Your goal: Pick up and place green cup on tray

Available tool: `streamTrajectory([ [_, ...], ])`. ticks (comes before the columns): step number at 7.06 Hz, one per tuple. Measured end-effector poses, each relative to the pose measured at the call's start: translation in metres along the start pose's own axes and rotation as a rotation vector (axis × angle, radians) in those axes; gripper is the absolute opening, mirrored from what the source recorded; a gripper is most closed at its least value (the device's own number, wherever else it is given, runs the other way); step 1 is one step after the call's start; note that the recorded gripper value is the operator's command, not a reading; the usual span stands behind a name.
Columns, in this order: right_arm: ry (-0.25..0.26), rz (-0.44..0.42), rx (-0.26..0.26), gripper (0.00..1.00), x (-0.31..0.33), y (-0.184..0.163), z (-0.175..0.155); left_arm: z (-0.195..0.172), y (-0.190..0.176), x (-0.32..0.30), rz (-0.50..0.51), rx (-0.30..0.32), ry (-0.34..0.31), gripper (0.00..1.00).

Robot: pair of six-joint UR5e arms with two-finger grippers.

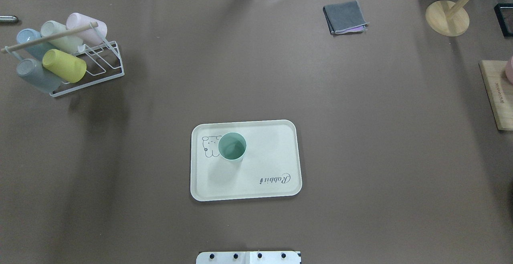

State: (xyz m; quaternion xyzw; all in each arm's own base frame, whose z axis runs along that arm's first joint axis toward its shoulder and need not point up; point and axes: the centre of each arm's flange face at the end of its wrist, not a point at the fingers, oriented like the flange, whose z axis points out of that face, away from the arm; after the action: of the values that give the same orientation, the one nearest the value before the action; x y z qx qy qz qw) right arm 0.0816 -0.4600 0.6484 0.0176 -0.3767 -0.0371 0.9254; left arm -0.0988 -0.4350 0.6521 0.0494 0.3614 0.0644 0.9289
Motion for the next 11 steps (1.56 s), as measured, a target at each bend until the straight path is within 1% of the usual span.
streamTrajectory([
  [4,0.0,-0.014,0.01,1.0,-0.0045,-0.0047,-0.0047,-0.0008,-0.0005,0.0007,0.004,0.003,-0.001,0.98],
  [11,0.001,-0.021,0.011,1.0,-0.0059,-0.0066,-0.0054,-0.0016,-0.0009,0.0013,0.005,0.004,-0.001,0.98],
])
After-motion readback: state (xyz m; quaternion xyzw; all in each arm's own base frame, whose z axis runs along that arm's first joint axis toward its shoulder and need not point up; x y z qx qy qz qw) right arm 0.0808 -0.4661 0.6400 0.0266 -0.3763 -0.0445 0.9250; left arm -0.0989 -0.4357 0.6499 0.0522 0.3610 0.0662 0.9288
